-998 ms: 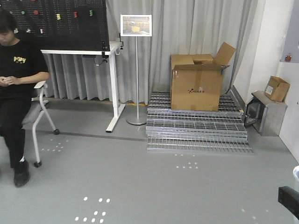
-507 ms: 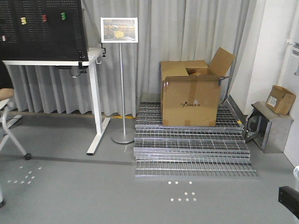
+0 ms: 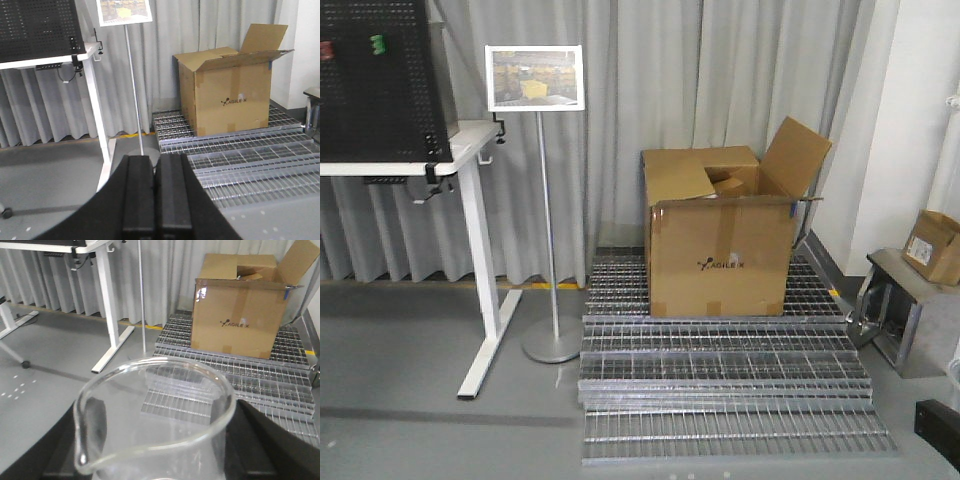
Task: Pick beaker and place in left cabinet
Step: 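Drive the base across the room to the open white cabinet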
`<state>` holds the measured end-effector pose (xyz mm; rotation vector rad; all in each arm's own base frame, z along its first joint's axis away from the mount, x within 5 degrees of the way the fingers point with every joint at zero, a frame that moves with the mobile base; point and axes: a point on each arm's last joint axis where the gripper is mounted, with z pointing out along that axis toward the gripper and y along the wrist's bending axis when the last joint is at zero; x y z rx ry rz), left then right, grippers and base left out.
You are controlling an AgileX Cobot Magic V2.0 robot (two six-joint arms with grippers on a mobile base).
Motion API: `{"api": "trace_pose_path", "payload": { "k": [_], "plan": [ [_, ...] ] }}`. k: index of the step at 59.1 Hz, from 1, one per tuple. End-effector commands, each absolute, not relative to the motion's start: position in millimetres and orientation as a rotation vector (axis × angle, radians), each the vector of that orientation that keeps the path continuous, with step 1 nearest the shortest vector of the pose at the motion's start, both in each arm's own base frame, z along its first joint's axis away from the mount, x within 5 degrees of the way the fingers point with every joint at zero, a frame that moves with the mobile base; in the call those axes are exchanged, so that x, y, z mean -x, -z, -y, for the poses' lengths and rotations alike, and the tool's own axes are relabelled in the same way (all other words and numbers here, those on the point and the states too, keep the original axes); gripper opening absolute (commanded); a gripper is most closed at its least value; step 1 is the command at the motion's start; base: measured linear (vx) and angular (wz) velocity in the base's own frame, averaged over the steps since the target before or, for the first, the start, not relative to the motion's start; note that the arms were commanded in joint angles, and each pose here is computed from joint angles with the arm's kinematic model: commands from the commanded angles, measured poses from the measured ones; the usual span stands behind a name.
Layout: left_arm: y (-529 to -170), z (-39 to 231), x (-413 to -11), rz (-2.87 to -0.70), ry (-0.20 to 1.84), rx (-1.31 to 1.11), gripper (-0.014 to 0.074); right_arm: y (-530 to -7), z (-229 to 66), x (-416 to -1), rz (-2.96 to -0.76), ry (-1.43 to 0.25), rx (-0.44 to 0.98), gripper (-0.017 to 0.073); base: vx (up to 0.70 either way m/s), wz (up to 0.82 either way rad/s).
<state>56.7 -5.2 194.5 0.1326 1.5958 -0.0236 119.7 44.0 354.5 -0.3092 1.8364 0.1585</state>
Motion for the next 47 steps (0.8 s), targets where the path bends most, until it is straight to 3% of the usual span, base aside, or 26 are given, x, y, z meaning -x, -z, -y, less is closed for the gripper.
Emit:
{"api": "trace_pose_path", "payload": {
  "k": [1, 21, 47],
  "plan": [
    [-198.6, 6.3, -55.8, -1.504, 0.041, -0.132, -0.0008, -370.6, -45.9, -119.7, -1.731, -0.175, 0.327, -0.0003, 0.62, -0.1],
    [-198.6, 6.3, -55.8, -1.504, 0.041, -0.132, -0.0008, -369.8, -46.6, -121.1, -1.737, -0.173, 0.33, -0.0003, 0.61, -0.28],
    [-198.6, 6.3, -55.8, -1.504, 0.041, -0.132, -0.0008, -369.8, -46.6, -121.1, -1.737, -0.173, 0.33, -0.0003, 0.5, -0.75]
  ]
}}
